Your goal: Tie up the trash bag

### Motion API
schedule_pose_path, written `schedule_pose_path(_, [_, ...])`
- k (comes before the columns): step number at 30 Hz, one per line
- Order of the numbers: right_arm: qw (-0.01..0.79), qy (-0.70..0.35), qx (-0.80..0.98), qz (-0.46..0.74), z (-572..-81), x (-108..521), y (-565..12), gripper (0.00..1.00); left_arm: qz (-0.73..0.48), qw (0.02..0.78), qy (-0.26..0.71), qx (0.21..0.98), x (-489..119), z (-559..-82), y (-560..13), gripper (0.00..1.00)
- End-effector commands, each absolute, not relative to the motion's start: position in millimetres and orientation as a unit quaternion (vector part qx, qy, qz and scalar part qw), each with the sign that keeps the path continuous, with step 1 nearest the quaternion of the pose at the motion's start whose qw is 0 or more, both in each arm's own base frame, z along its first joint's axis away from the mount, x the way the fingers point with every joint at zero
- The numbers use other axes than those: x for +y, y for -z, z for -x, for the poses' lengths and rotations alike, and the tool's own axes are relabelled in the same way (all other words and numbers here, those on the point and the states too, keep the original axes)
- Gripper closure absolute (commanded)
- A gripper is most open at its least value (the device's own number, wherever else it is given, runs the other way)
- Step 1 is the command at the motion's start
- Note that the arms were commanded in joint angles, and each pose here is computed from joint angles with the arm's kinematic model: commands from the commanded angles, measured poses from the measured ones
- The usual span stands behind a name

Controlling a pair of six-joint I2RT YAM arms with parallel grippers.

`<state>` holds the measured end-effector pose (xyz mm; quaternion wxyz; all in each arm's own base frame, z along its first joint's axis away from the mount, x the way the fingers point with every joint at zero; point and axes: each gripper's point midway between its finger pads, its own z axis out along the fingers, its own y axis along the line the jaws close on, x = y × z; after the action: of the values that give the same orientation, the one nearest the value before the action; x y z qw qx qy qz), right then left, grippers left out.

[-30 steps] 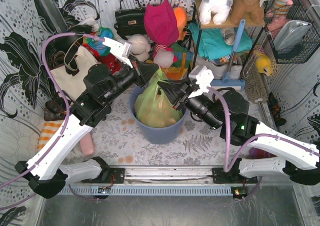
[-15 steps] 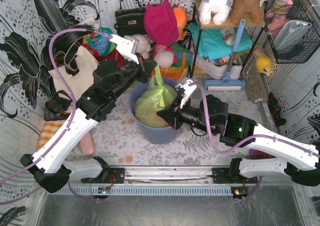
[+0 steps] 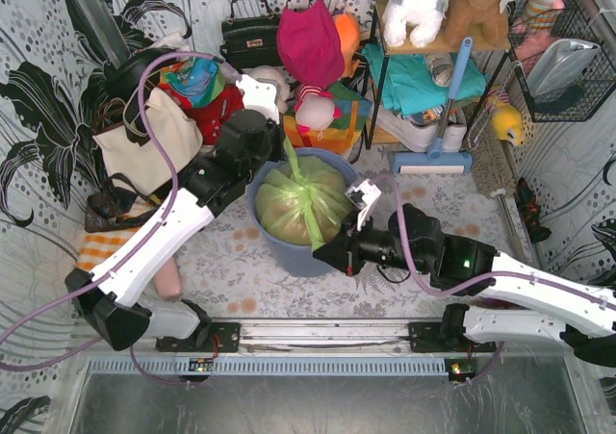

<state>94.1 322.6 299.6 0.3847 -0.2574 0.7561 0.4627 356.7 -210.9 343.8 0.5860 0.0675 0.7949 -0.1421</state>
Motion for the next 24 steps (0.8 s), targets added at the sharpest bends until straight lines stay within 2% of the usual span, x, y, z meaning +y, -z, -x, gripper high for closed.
schedule_pose_path(1, [0.345,-0.505,0.753,0.242,-74.1,314.3,-299.9,1.00,-0.028,0.603,0.084,0.793,-185.4,-382.9,-358.9,1.00])
schedule_pose_path(6, [0.341,-0.524,0.743,0.239,-66.4,306.2,-307.0,1.00,-0.022,0.582,0.074,0.810,-185.6,-394.0,-343.7,1.00])
schedule_pose_path(10, [0.384,-0.527,0.722,0.232,-76.1,303.0,-330.7,1.00,-0.024,0.580,0.089,0.809,-187.4,-393.3,-351.6,1.00])
schedule_pose_path(13, [0.459,-0.532,0.682,0.200,-97.8,302.1,-366.0,1.00,-0.032,0.598,0.159,0.785,-200.1,-377.4,-388.1,1.00])
schedule_pose_path(17, [0.563,-0.515,0.628,0.153,-133.0,304.4,-416.1,1.00,-0.068,0.639,0.294,0.708,-225.6,-342.1,-459.5,1.00])
schedule_pose_path(19, [0.575,-0.503,0.628,0.151,-140.2,309.4,-424.0,1.00,-0.090,0.642,0.334,0.684,-233.4,-326.6,-481.8,1.00])
schedule_pose_path(20, [0.576,-0.487,0.638,0.154,-144.6,312.3,-421.2,1.00,-0.097,0.639,0.342,0.682,-235.5,-321.8,-486.3,0.98])
schedule_pose_path(21, [0.575,-0.470,0.651,0.158,-148.5,313.8,-417.5,1.00,-0.099,0.635,0.346,0.684,-235.7,-318.5,-488.9,0.90])
schedule_pose_path(22, [0.572,-0.459,0.661,0.158,-151.4,314.5,-418.3,0.95,-0.096,0.629,0.346,0.689,-234.8,-317.2,-487.3,0.72])
schedule_pose_path(24, [0.556,-0.438,0.689,0.155,-154.7,315.5,-406.2,0.79,-0.084,0.619,0.339,0.703,-230.3,-316.4,-479.0,0.53])
